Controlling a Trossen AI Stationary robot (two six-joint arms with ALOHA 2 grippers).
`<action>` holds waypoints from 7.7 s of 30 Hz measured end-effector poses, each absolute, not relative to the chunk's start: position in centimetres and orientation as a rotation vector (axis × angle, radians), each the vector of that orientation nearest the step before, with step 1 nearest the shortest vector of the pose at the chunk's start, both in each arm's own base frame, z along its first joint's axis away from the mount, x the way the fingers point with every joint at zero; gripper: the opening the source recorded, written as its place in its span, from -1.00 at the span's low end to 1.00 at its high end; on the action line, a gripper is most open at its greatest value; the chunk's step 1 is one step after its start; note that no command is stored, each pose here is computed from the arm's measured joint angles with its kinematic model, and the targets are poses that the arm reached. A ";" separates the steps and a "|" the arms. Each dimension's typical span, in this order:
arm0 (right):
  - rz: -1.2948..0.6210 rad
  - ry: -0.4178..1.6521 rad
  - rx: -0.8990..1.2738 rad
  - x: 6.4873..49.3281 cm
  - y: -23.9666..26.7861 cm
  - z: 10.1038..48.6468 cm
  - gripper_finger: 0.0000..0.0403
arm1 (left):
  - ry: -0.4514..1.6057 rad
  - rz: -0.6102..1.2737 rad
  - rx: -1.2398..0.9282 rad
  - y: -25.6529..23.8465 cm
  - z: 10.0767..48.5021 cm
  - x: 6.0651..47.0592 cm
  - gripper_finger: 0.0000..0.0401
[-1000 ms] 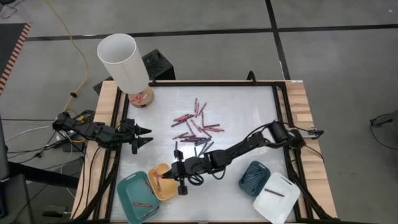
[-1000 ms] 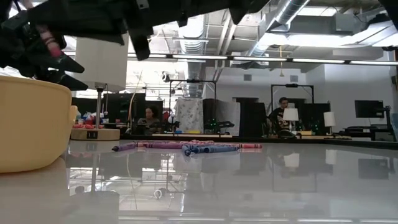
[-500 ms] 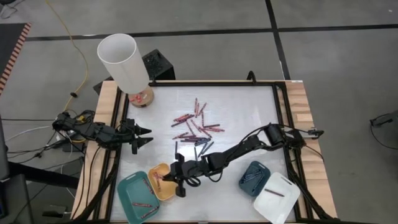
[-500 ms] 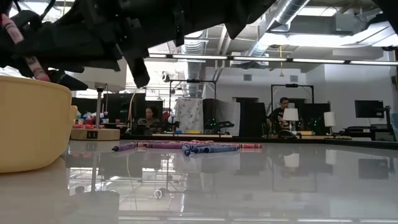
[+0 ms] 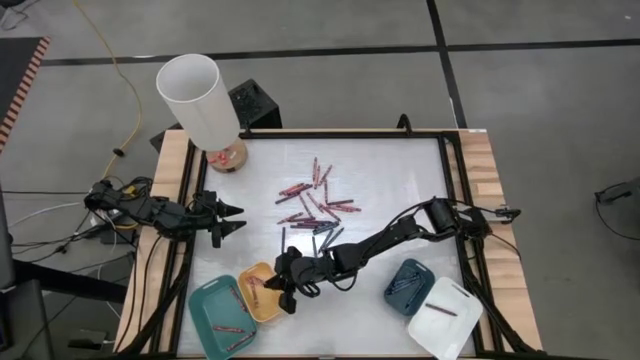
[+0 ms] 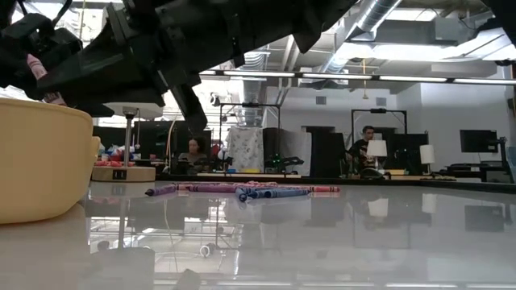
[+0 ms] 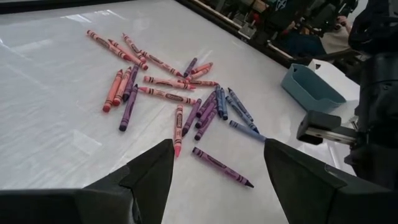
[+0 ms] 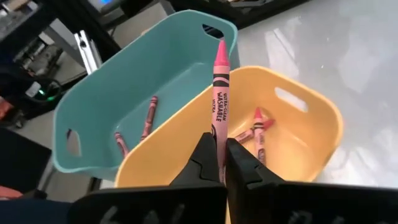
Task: Sort crayons
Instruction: Put the pink crayon into the yellow bin, then put the blue crayon into the dark blue bin
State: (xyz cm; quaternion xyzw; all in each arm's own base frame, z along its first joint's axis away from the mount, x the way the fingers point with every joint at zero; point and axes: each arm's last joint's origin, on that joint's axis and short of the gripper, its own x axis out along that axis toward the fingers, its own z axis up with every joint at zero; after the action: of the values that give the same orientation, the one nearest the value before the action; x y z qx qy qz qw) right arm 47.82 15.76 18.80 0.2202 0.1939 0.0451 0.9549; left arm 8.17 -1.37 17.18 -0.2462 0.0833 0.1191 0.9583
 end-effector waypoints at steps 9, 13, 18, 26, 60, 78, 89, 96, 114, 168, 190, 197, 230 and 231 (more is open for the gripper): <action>0.061 0.445 0.532 47.7 15.7 18.4 -0.97 | 0.169 0.242 -0.499 -1.4 17.2 8.2 0.20; 0.051 0.469 0.538 47.6 15.7 18.2 -0.97 | 0.169 0.241 -0.499 -1.4 17.2 8.2 0.20; 0.049 0.472 0.536 47.6 15.6 18.1 -0.97 | 0.169 0.241 -0.499 -1.4 17.2 8.2 0.20; 0.075 0.479 0.515 47.5 15.7 18.1 -0.91 | 0.169 0.241 -0.499 -1.4 17.2 8.2 0.20; -0.170 0.960 0.268 43.3 8.3 20.7 -0.65 | 0.169 0.241 -0.499 -1.4 17.2 8.2 0.20; 0.015 1.343 -0.448 40.1 7.0 19.1 -0.65 | 0.169 0.242 -0.499 -1.4 17.2 8.2 0.20; 0.042 1.353 -0.487 40.0 6.9 19.1 -0.65 | 0.169 0.242 -0.500 -1.4 17.2 8.2 0.20; 0.046 1.374 -0.487 39.5 6.5 17.5 -0.65 | 0.169 0.242 -0.499 -1.4 17.2 8.2 0.20; 0.077 1.374 -0.531 38.1 6.6 16.6 -0.65 | 0.169 0.242 -0.499 -1.4 17.2 8.2 0.20; 0.302 1.225 -0.511 39.4 2.0 17.0 -0.24 | 0.169 0.241 -0.499 -1.4 17.2 8.2 0.20; 0.186 1.282 -0.275 38.2 2.1 15.0 -0.86 | 0.169 0.242 -0.499 -1.4 17.2 8.2 0.20; 0.131 1.238 -0.226 37.8 3.5 16.5 -0.95 | 0.168 0.241 -0.500 -1.4 17.2 8.2 0.20; 0.022 1.473 -0.052 21.7 17.3 26.9 -0.99 | 0.169 0.242 -0.499 -1.4 17.2 8.2 0.20; 0.037 1.485 -0.080 21.7 17.6 26.6 -0.99 | 0.168 0.242 -0.500 -1.4 17.2 8.2 0.20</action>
State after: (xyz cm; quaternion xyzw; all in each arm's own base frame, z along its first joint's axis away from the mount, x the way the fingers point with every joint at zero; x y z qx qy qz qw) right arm 21.69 17.56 26.56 -0.0366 0.6758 0.0168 0.7360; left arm 8.17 -1.37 17.19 -0.2463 0.0829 0.1191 0.9583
